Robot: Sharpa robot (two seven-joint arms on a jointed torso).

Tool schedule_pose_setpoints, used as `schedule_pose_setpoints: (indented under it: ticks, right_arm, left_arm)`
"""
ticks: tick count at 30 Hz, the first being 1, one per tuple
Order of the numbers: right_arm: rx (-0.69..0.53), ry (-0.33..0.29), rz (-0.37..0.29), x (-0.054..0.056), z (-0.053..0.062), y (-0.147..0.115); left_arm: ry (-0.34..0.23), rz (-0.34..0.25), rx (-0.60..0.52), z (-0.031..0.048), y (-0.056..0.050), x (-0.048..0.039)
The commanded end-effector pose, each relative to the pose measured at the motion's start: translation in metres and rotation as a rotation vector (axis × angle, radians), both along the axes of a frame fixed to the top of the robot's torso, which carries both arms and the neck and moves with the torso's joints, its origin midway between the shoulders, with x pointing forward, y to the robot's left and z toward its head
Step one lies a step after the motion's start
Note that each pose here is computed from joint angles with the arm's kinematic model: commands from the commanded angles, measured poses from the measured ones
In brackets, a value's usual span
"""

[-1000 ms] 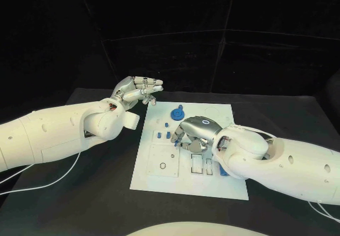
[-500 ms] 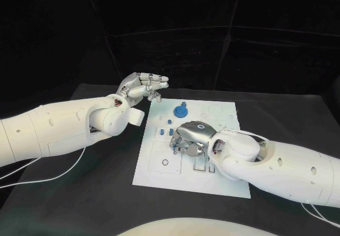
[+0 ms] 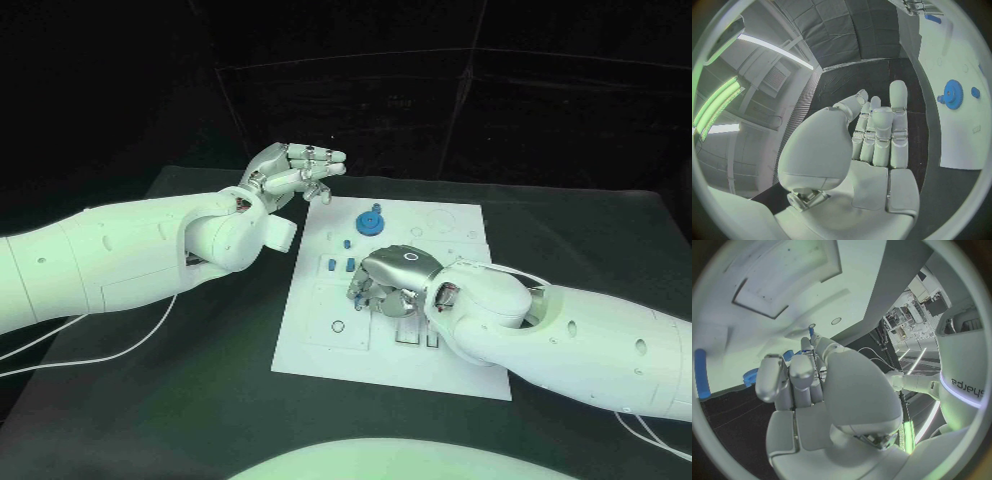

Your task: Assemble the parts on the task board

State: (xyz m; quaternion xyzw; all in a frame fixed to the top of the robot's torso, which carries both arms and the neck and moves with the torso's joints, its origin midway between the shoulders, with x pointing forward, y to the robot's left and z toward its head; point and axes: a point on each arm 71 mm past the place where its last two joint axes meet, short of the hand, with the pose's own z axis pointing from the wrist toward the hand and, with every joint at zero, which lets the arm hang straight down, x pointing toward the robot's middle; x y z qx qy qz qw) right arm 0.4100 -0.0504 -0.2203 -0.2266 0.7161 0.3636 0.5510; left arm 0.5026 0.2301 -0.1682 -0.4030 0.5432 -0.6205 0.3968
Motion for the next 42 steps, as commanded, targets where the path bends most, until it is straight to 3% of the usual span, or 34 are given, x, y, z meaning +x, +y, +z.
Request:
schedule_pose_setpoints:
  ticks: [1,28,42]
  right_arm:
    - [-0.012,0.002,0.014,-0.0015,-0.0009,0.0001]
    - [-0.016,0.003,0.012,-0.0042,-0.0011,-0.0016]
    - [-0.092,-0.012,0.006,-0.0023,-0.0070,0.0020]
  left_arm:
    - [0.000,-0.004,-0.007,0.0010,-0.0005,0.0005]
    - [0.004,-0.007,-0.006,0.0002,-0.0006,0.0019]
    - [0.007,-0.013,-0.007,0.0001,-0.0019,0.0015]
